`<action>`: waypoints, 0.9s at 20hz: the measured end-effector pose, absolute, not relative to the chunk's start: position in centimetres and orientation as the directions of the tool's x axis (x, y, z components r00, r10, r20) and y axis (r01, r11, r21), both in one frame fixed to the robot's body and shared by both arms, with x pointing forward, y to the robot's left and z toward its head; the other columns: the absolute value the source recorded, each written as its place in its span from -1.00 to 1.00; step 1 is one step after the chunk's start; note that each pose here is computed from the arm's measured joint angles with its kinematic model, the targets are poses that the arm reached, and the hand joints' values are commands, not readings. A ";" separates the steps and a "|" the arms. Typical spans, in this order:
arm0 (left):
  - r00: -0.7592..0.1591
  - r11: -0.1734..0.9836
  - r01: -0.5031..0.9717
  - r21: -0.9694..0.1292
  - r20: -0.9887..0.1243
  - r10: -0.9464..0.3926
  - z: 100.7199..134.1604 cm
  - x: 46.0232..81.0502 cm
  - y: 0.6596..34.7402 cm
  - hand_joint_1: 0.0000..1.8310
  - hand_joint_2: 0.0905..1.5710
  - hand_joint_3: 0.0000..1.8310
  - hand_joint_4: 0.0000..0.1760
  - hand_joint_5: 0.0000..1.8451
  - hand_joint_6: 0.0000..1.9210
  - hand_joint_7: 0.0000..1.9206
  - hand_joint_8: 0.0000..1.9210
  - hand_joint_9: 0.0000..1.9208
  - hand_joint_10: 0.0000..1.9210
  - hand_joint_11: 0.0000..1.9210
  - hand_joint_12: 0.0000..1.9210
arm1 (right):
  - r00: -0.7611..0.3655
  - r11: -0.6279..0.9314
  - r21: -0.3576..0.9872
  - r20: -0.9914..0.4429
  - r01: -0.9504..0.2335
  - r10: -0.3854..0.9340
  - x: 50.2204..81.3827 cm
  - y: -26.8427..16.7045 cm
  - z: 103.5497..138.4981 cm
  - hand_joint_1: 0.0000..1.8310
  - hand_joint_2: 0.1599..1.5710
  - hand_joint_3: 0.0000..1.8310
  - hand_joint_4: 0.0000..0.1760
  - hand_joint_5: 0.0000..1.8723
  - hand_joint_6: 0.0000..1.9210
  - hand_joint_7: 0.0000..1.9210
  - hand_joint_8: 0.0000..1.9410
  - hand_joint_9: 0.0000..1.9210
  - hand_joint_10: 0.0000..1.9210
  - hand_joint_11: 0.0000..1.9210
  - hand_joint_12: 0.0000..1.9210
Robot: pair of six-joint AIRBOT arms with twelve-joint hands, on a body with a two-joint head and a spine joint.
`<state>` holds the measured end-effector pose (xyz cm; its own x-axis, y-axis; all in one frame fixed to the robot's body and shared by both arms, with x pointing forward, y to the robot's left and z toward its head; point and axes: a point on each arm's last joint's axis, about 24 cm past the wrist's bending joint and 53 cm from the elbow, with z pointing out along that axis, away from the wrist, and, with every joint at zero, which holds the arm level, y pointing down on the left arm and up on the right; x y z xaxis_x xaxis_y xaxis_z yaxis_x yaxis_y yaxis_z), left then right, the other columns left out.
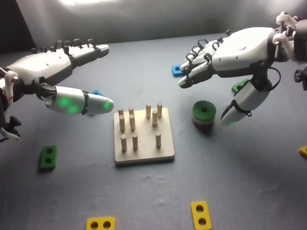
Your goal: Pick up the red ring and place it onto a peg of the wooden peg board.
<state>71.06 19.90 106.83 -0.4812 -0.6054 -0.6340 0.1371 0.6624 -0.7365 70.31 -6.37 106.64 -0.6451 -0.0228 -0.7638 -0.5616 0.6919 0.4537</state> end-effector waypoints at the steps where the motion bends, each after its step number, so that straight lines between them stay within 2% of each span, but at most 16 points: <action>1: -0.481 0.662 0.139 -0.736 -0.635 -0.604 106.9 71.1 19.8 -0.61 0.16 -0.99 0.95 -1.00 -1.00 -1.00 -1.00 -1.00 -1.00 -1.00 -1.00 | -0.645 0.691 0.454 -0.763 -0.563 -0.024 70.3 -6.2 106.5 -0.15 0.06 -0.99 -0.77 -0.68 -0.97 -0.89 -0.99 -1.00 -1.00 -1.00 -1.00; 2: -0.481 0.663 0.141 -0.736 -0.636 -0.604 106.9 71.1 19.8 -0.60 0.16 -1.00 0.99 -1.00 -1.00 -1.00 -1.00 -1.00 -1.00 -1.00 -1.00 | -0.645 0.691 0.452 -0.764 -0.564 -0.026 70.4 -6.1 106.5 -0.13 0.07 -0.99 -0.91 -0.67 -0.97 -0.89 -0.99 -1.00 -1.00 -1.00 -1.00; 4: -0.481 0.662 0.141 -0.736 -0.635 -0.604 107.0 71.1 19.8 -0.60 0.17 -0.99 1.00 -1.00 -1.00 -1.00 -1.00 -1.00 -1.00 -1.00 -1.00 | -0.648 0.690 0.456 -0.762 -0.562 -0.024 70.5 -5.9 106.4 -0.18 0.06 -1.00 -0.85 -0.67 -0.97 -0.89 -0.99 -1.00 -1.00 -1.00 -1.00; 6: -0.481 0.662 0.141 -0.736 -0.635 -0.604 107.0 71.1 19.8 -0.59 0.17 -0.99 1.00 -1.00 -1.00 -1.00 -1.00 -1.00 -1.00 -1.00 -1.00 | -0.647 0.690 0.455 -0.762 -0.563 -0.026 70.4 -5.8 106.3 -0.18 0.05 -1.00 -0.90 -0.66 -0.97 -0.90 -1.00 -1.00 -1.00 -1.00 -1.00; 7: -0.482 0.664 0.142 -0.734 -0.637 -0.601 107.0 71.1 19.8 -0.58 0.17 -1.00 0.89 -1.00 -1.00 -1.00 -1.00 -1.00 -1.00 -1.00 -1.00 | -0.647 0.689 0.453 -0.762 -0.565 -0.029 70.4 -5.7 106.3 -0.12 0.06 -1.00 -1.00 -0.65 -0.96 -0.89 -0.99 -1.00 -1.00 -1.00 -1.00; 10: -0.481 0.663 0.144 -0.735 -0.637 -0.602 107.0 71.1 19.7 -0.58 0.18 -0.99 0.98 -1.00 -1.00 -1.00 -1.00 -1.00 -1.00 -1.00 -1.00 | -0.646 0.688 0.452 -0.762 -0.568 -0.034 70.4 -5.6 106.2 -0.09 0.07 -0.99 -0.98 -0.63 -0.96 -0.89 -1.00 -1.00 -1.00 -1.00 -1.00; 13: -0.480 0.664 0.144 -0.734 -0.638 -0.601 107.1 71.2 19.8 -0.59 0.17 -1.00 0.91 -1.00 -1.00 -1.00 -1.00 -1.00 -1.00 -1.00 -1.00 | -0.648 0.686 0.453 -0.761 -0.569 -0.034 70.4 -5.3 106.1 -0.05 0.09 -0.99 -1.00 -0.59 -0.95 -0.87 -0.99 -1.00 -1.00 -1.00 -1.00; 14: -0.480 0.666 0.143 -0.732 -0.640 -0.600 107.0 71.2 19.9 -0.60 0.17 -1.00 0.83 -1.00 -1.00 -1.00 -1.00 -1.00 -1.00 -1.00 -1.00 | -0.648 0.686 0.452 -0.761 -0.569 -0.036 70.4 -5.3 106.0 -0.05 0.09 -0.99 -1.00 -0.57 -0.95 -0.86 -0.99 -1.00 -1.00 -1.00 -1.00; 16: -0.478 0.665 0.143 -0.733 -0.639 -0.602 107.1 71.3 19.9 -0.60 0.17 -1.00 0.86 -1.00 -1.00 -1.00 -1.00 -1.00 -1.00 -1.00 -1.00 | -0.649 0.687 0.453 -0.760 -0.568 -0.035 70.5 -5.3 106.0 0.00 0.09 -0.99 -1.00 -0.54 -0.94 -0.86 -0.99 -1.00 -1.00 -1.00 -1.00; 17: -0.479 0.666 0.144 -0.732 -0.640 -0.601 107.1 71.3 19.8 -0.61 0.16 -1.00 0.95 -1.00 -1.00 -1.00 -1.00 -1.00 -1.00 -1.00 -1.00 | -0.649 0.688 0.452 -0.760 -0.568 -0.036 70.5 -5.3 105.9 -0.01 0.10 -0.99 -1.00 -0.52 -0.94 -0.86 -0.99 -1.00 -1.00 -1.00 -1.00; 18: -0.479 0.666 0.144 -0.732 -0.640 -0.601 107.1 71.3 19.8 -0.63 0.16 -1.00 0.86 -1.00 -1.00 -1.00 -1.00 -1.00 -1.00 -1.00 -1.00 | -0.649 0.689 0.451 -0.760 -0.568 -0.037 70.5 -5.3 105.9 0.00 0.10 -0.99 -1.00 -0.52 -0.94 -0.86 -0.99 -1.00 -1.00 -1.00 -1.00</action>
